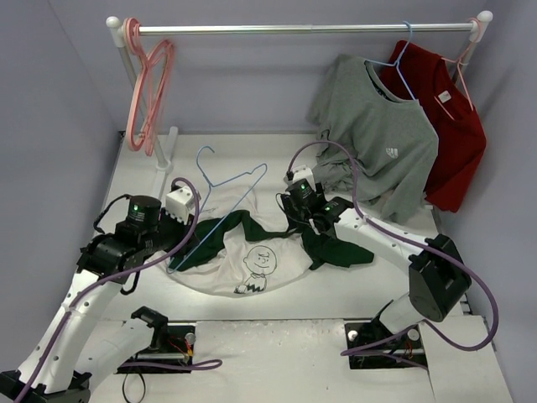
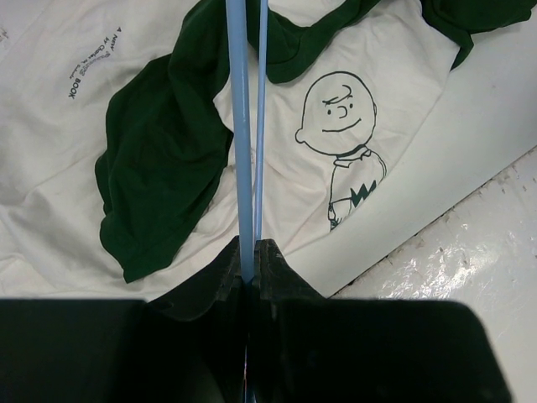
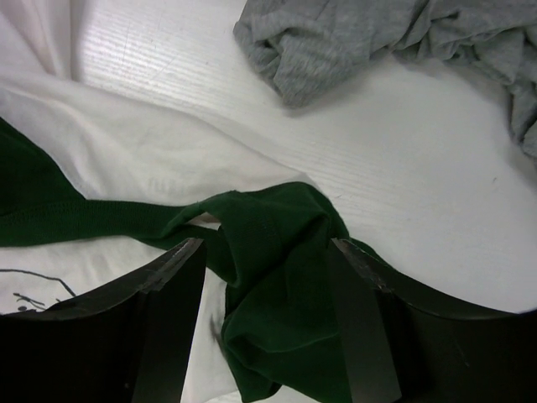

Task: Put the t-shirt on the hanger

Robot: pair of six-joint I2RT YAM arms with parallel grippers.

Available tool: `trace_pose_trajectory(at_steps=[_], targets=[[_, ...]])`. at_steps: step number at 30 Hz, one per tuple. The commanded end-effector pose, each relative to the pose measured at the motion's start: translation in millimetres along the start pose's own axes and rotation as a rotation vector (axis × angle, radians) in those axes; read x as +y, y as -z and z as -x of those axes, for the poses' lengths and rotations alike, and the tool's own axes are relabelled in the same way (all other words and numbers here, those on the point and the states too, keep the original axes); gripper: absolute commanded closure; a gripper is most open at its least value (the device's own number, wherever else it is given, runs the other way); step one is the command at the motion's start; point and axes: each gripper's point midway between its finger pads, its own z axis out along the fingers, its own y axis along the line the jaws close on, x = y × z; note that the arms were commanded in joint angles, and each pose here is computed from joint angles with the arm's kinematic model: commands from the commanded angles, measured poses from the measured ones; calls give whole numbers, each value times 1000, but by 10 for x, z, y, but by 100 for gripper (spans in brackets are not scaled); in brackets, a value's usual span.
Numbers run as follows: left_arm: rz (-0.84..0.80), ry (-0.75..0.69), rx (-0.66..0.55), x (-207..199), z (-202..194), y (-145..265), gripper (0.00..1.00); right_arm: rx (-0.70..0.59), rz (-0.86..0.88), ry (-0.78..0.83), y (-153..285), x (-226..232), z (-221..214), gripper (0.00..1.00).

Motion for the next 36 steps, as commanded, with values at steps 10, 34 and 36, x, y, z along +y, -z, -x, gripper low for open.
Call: trace_pose_trajectory(at_steps=[10,34,36], targets=[[-27,-18,-52,-55,130,-4,100,-68,-2,-22,25,72,235,61],[-142,-42,-20,-244,3,-57,100,8,-35,36,-221,-67,40,100],[-163,-44,-26,-279,1,-75,100,-4,-18,45,-187,-114,109,100]])
